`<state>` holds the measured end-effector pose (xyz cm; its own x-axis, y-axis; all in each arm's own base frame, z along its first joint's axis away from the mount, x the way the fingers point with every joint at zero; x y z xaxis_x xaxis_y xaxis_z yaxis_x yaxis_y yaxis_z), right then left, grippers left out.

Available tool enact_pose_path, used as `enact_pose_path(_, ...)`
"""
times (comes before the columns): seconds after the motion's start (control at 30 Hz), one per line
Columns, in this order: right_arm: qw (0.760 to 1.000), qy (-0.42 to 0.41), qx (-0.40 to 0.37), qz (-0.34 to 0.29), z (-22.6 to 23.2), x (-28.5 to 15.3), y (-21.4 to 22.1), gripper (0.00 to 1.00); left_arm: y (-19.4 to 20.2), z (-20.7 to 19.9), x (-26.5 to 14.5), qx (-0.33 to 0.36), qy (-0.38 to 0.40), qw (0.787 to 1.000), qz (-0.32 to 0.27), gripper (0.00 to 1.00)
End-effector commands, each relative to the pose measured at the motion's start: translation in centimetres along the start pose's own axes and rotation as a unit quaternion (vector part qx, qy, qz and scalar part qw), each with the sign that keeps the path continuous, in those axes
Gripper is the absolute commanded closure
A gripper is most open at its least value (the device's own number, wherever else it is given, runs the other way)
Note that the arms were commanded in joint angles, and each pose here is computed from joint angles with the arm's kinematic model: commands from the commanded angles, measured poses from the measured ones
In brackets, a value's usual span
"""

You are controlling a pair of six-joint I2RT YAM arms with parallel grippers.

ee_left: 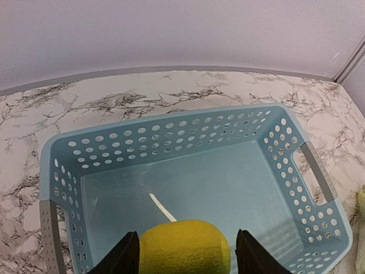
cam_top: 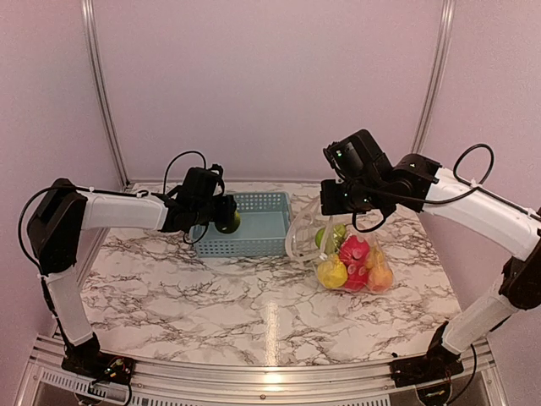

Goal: Open the zip-top bag and remove the fake food
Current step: Place the fake fruit in the bin, then pick up the fake fruit from the zipper food storage bag.

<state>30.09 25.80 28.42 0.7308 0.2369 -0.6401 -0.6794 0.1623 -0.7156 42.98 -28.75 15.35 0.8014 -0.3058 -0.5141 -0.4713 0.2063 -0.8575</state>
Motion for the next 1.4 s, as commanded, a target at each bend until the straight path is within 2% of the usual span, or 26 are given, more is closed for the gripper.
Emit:
enact_pose_path(0.0,1.0,-0.014,0.012,-0.024,0.5,-1.5,-1.5,1.0,-1.2,0.6,-0.6,0.002,-0.014,1.0,-0.011,0.39)
enact_pose_path(0.27,1.0,-0.013,0.012,-0.022,0.4,-1.5,-1.4,1.0,-1.7,0.4,-1.4,0.0,-0.004,1.0,-0.02,0.32)
enact_pose_path(0.93,1.0,-0.02,0.01,-0.019,0.9,-1.2,-1.4,1.0,-4.8,-3.2,-5.6,0.007,0.095,0.993,-0.066,0.29)
enact_pose_path(1.1,1.0,-0.022,0.01,-0.02,1.0,-1.3,-1.5,1.0,-5.6,-6.0,-6.7,0.02,0.137,0.987,-0.075,0.28)
enact_pose_path(1.37,0.999,-0.026,0.011,-0.02,1.1,-1.4,-1.5,1.0,-6.6,-12.9,-9.8,0.059,0.223,0.968,-0.102,0.27)
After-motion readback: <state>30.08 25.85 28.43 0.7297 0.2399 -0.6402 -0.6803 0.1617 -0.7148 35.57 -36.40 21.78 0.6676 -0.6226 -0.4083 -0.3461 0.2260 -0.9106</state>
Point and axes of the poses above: each gripper's point midway between its finger pads, its own x axis out along the fingers, its own z axis along the line the jaws close on, y = z × x, the point moved 2 cm from there along -x, back along the fingers, and after that the axes turned 14 degrees about x, right-handed, at the moved point
